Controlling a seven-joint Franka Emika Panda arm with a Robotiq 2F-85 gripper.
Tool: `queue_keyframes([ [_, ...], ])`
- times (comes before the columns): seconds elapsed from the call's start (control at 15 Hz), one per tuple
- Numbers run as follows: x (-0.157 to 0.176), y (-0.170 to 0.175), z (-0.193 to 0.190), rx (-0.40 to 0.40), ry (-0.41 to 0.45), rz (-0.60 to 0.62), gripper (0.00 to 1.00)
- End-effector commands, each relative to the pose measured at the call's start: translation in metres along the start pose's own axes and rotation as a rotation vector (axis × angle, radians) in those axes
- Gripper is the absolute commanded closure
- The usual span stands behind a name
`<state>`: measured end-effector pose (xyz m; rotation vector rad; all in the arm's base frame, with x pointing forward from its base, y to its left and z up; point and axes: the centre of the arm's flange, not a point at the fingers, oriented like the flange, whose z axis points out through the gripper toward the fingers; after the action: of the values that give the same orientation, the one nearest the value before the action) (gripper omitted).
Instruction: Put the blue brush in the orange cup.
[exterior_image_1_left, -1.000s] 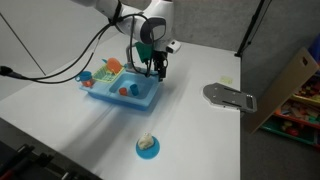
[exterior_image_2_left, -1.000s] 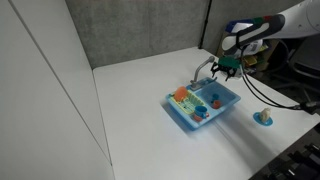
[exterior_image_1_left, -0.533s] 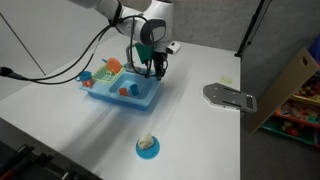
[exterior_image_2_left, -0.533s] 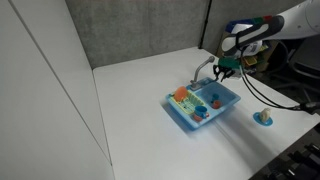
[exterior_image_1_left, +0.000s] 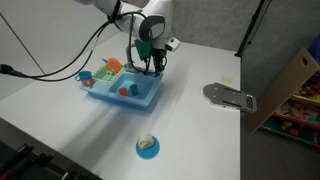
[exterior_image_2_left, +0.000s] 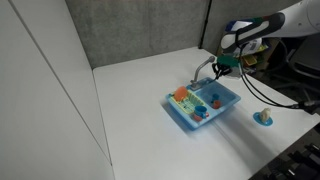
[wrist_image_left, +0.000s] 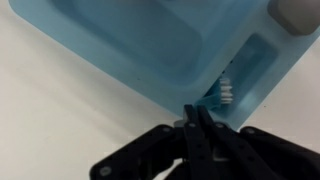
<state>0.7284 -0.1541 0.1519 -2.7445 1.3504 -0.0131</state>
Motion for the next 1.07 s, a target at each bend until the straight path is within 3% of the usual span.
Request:
queue_keyframes([
  [0.0, -0.004, -0.004, -0.012, 0.044, 0.005, -0.002, 0.96],
  [0.73, -0.013, -0.005, -0.064, 0.105, 0.062, -0.014, 0.96],
  [1.0, -0.021, 0.008, -0.081, 0.085, 0.058, -0.02, 0.97],
])
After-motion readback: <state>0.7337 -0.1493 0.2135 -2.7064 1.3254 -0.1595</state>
